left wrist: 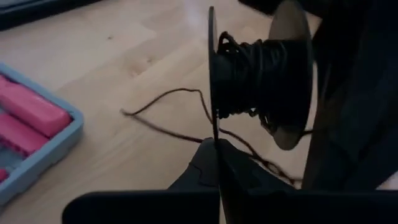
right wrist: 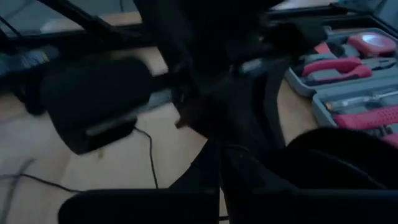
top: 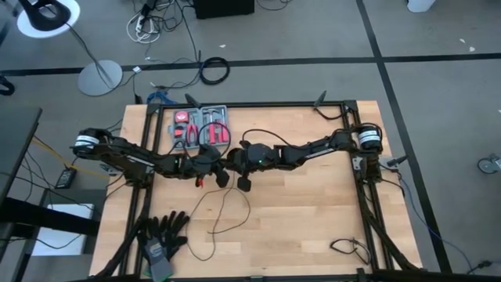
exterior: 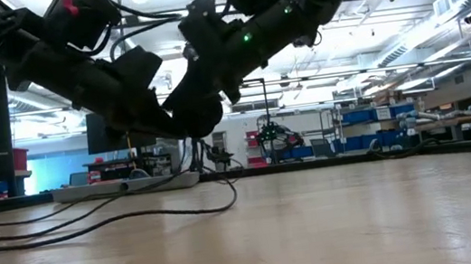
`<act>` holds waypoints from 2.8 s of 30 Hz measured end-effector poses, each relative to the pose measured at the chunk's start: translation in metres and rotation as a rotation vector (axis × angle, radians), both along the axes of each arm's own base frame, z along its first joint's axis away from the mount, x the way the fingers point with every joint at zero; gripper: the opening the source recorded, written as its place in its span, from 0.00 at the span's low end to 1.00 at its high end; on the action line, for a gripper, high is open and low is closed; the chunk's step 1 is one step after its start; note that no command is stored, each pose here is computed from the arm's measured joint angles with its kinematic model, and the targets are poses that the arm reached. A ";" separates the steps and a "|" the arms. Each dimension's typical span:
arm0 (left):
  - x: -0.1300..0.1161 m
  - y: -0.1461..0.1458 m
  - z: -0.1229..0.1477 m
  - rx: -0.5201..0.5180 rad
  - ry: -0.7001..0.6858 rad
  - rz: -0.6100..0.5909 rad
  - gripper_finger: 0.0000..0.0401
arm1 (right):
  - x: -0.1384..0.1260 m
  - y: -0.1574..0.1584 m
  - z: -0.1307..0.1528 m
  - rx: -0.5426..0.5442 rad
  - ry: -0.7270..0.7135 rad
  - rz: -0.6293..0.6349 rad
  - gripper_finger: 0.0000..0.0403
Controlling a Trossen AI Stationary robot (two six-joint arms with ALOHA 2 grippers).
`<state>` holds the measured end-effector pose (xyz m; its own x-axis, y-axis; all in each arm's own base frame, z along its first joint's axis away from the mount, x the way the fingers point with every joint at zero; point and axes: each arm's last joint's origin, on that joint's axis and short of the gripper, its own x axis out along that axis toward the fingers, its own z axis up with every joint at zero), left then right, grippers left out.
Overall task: Coil cords
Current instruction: Coil the black wire onto the spool
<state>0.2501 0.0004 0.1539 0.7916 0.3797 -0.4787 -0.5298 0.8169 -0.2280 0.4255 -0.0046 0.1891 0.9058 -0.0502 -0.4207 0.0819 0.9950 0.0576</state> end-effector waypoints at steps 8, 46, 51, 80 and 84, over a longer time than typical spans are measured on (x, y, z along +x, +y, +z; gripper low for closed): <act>-0.001 -0.002 -0.003 0.005 0.041 -0.070 0.00 | -0.007 -0.018 0.027 0.100 -0.063 -0.002 0.00; 0.006 -0.006 0.008 -0.035 -0.079 -0.204 0.21 | -0.031 -0.004 -0.020 0.179 0.216 -0.020 0.31; 0.007 -0.007 0.009 -0.043 -0.090 -0.253 0.21 | -0.031 -0.006 -0.020 0.173 0.220 -0.035 0.31; -0.044 -0.013 0.023 -0.241 -0.169 0.156 0.05 | -0.031 -0.018 -0.020 0.087 0.199 -0.178 0.30; -0.040 -0.015 0.032 -0.235 -0.156 0.150 0.01 | -0.032 -0.023 -0.021 0.087 0.214 -0.192 0.30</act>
